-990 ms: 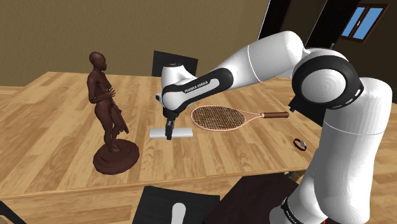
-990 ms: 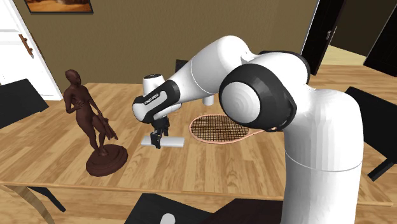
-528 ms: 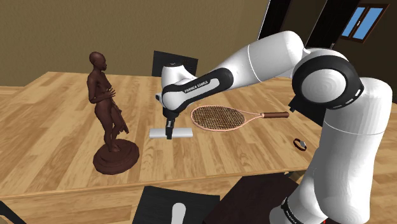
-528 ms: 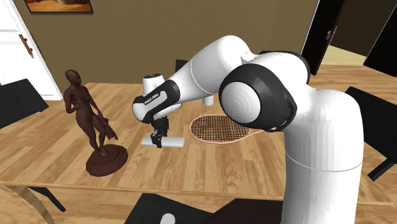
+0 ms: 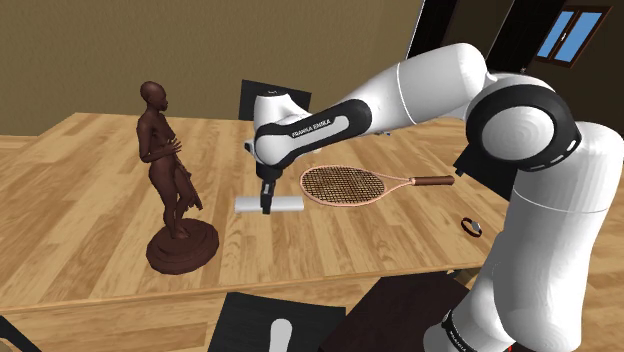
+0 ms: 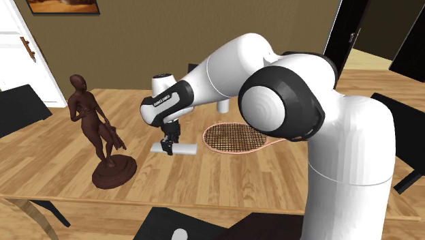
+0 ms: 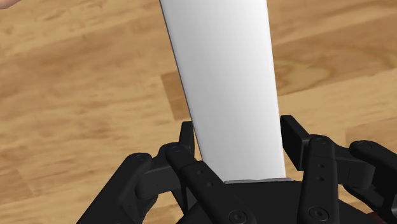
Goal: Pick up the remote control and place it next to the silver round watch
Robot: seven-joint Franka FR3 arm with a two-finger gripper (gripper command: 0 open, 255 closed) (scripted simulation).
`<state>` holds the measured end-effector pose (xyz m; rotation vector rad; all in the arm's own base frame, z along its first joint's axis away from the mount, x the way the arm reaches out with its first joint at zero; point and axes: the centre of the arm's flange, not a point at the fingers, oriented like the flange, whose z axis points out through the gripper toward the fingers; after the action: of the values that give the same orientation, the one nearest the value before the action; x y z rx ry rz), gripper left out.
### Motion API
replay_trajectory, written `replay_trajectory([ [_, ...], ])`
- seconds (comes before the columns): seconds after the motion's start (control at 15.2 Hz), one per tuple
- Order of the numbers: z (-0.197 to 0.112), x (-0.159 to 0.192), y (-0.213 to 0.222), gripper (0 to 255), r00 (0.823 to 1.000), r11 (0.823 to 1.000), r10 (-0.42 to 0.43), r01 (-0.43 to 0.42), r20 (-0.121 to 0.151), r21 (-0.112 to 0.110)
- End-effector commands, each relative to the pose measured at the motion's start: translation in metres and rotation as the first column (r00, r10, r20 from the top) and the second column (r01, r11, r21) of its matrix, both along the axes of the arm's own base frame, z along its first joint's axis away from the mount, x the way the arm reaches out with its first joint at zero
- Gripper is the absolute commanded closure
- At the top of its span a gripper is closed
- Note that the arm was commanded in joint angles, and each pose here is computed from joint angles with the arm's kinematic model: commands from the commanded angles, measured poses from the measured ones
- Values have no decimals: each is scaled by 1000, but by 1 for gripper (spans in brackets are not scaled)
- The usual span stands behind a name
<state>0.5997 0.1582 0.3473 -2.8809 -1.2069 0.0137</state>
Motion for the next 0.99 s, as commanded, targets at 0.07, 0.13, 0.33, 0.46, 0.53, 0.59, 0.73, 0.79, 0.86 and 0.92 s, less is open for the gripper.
replay_trajectory([
  [0.07,16,0,0,255,1000,1000,0,0,0,0],
  [0.13,21,0,0,255,1000,1000,0,0,0,0],
  [0.33,37,0,0,255,1000,1000,0,0,0,0],
  [0.46,47,0,0,255,1000,1000,0,0,0,0],
  [0.53,53,0,0,255,1000,1000,0,0,0,0],
  [0.59,58,0,0,255,1000,1000,0,0,0,0],
  [0.73,68,0,0,255,1000,1000,0,0,0,0],
  [0.79,74,0,0,255,1000,1000,0,0,0,0],
  [0.86,79,0,0,255,1000,1000,0,0,0,0],
  [0.92,83,0,0,255,1000,1000,0,0,0,0],
])
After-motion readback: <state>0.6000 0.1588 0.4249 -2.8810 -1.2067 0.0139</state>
